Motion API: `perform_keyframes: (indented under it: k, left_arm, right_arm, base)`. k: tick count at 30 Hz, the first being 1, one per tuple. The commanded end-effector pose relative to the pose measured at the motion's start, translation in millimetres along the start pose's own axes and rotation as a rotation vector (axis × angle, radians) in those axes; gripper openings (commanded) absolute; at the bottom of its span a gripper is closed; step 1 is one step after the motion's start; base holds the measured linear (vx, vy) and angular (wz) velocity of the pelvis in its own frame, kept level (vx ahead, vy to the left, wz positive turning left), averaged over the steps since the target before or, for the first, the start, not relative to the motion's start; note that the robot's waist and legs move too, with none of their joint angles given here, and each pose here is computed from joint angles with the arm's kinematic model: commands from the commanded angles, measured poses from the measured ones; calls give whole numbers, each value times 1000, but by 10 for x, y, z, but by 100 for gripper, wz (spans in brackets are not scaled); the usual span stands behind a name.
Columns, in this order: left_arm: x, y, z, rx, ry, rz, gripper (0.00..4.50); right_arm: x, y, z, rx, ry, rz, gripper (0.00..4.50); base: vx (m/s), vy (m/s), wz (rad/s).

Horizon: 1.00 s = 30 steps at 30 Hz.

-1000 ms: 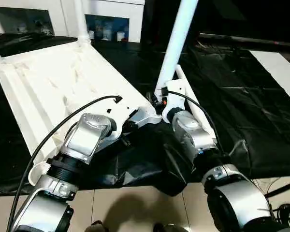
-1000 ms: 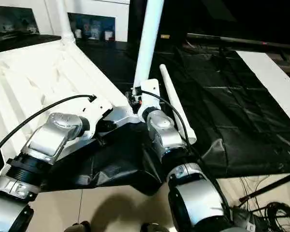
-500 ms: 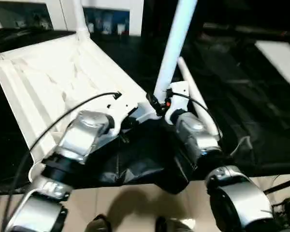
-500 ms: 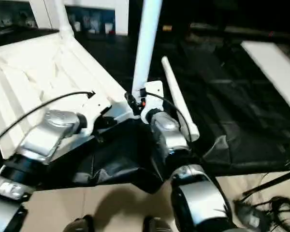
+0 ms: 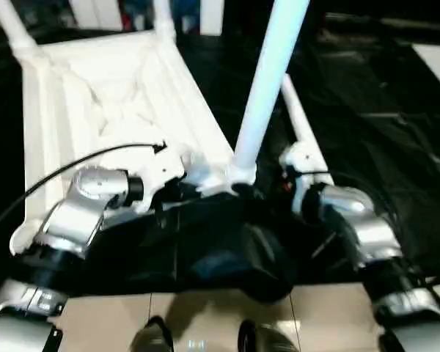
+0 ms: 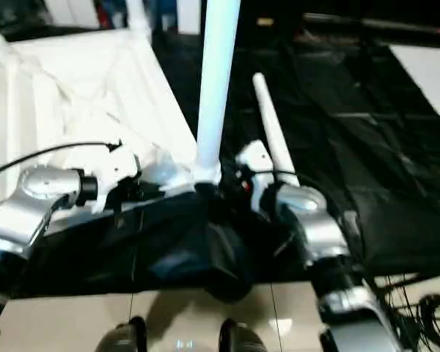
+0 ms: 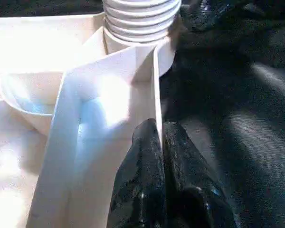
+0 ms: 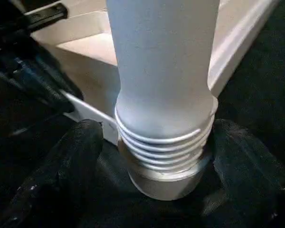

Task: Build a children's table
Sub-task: Pick table leg

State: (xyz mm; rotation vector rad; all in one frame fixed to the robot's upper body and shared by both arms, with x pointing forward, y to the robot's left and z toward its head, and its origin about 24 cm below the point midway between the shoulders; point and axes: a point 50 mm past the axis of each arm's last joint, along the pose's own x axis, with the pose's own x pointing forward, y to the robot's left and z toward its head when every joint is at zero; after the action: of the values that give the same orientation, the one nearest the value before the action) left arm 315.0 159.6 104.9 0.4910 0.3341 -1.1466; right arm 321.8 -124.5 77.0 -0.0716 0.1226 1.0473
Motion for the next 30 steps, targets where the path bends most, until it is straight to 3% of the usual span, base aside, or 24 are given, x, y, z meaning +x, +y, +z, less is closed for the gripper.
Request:
perform_keyframes:
  k: [1, 9, 29, 30]
  left_arm:
    - [61, -99, 73, 14, -99, -74, 0]
    - [50, -123, 23, 26, -103, -115, 0]
    - [32, -137, -10, 33, -100, -142, 0]
    - [29, -132, -15, 33, -98, -142, 0]
  right_arm:
    - [60, 152, 41, -35, -17, 135, 373]
    - [23, 146, 42, -64, 16, 172, 373]
    - [207, 106, 7, -98, 5, 118, 373]
    - [202, 96, 4, -100, 5, 117, 358]
  base:
    - [0, 0, 0]
    - [0, 0, 0]
    - [0, 0, 0]
    - [0, 0, 0]
